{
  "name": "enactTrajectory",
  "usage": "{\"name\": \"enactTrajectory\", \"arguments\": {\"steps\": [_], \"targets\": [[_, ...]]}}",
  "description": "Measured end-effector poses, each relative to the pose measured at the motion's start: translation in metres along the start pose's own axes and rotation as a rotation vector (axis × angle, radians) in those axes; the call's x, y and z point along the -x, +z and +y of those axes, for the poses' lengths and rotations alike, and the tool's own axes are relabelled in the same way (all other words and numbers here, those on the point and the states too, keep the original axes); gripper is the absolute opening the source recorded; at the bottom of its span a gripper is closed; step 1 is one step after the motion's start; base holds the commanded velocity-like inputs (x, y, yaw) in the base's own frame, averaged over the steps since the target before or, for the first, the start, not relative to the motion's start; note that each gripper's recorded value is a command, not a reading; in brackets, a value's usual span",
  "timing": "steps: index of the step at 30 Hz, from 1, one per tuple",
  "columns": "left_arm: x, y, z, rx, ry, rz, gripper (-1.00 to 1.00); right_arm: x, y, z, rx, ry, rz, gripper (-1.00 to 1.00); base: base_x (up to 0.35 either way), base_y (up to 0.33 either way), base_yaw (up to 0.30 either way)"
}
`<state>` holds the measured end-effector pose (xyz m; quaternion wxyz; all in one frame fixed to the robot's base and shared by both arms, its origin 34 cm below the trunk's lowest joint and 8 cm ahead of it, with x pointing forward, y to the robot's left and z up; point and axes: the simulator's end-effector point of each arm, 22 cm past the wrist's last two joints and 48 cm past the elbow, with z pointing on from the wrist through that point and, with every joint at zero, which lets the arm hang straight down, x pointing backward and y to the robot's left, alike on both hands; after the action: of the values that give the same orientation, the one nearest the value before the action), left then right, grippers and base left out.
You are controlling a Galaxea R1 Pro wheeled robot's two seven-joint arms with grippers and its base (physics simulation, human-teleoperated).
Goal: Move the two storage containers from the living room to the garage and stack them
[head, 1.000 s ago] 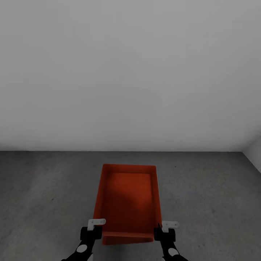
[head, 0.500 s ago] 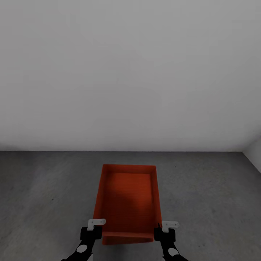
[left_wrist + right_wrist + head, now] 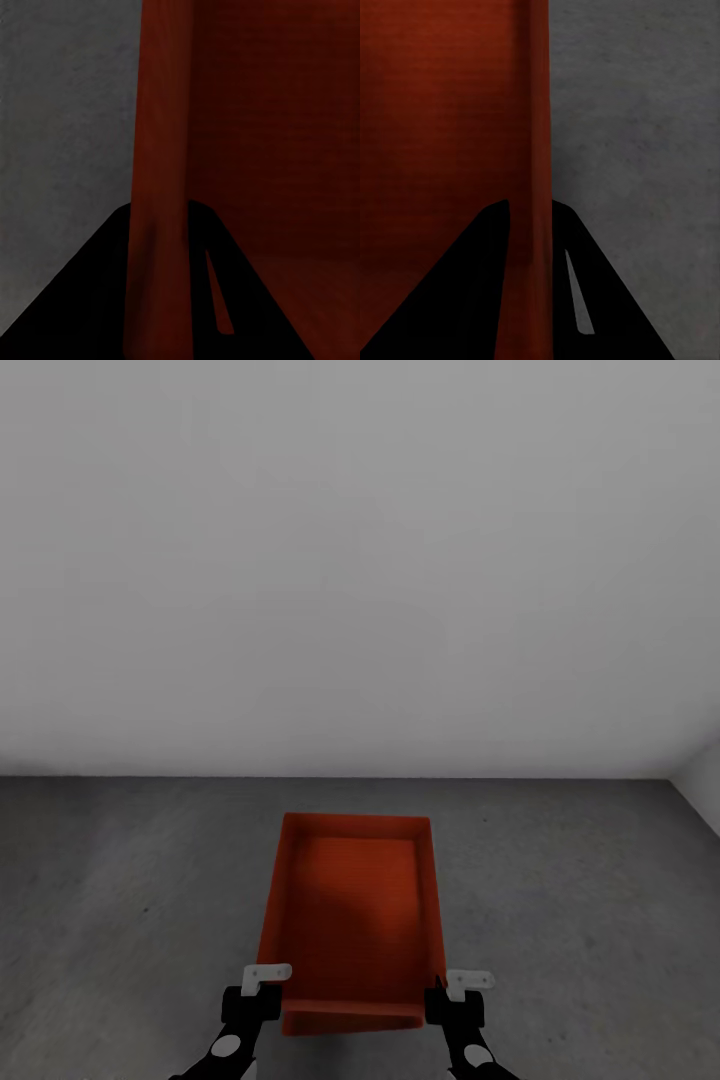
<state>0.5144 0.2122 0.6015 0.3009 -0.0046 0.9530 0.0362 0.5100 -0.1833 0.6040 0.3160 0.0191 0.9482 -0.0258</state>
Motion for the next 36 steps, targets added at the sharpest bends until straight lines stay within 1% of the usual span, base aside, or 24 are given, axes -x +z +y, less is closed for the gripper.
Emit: {"name": "enactTrajectory", "arguments": {"steps": [5,9,36], "targets": [[0.0001,0.0,0.0001,0.0,0.0,0.0,-1.0,0.0003,0.0001,0.0001,0.0,-0.001,0.0,-1.0,0.0,0.0,0.211],[0.0001,0.0,0.0001,0.0,0.0,0.0,-1.0,0.0003,0.0001,0.0,0.0,-0.001,-0.001,-1.0,0.0,0.0,0.079],[-0.0004,-0.0001,-0.0003,0.001,-0.001,0.002,-1.0,-0.0001,0.0001,-0.0002,-0.001,-0.002,0.001,-1.0,0.0,0.0,0.004]]}}
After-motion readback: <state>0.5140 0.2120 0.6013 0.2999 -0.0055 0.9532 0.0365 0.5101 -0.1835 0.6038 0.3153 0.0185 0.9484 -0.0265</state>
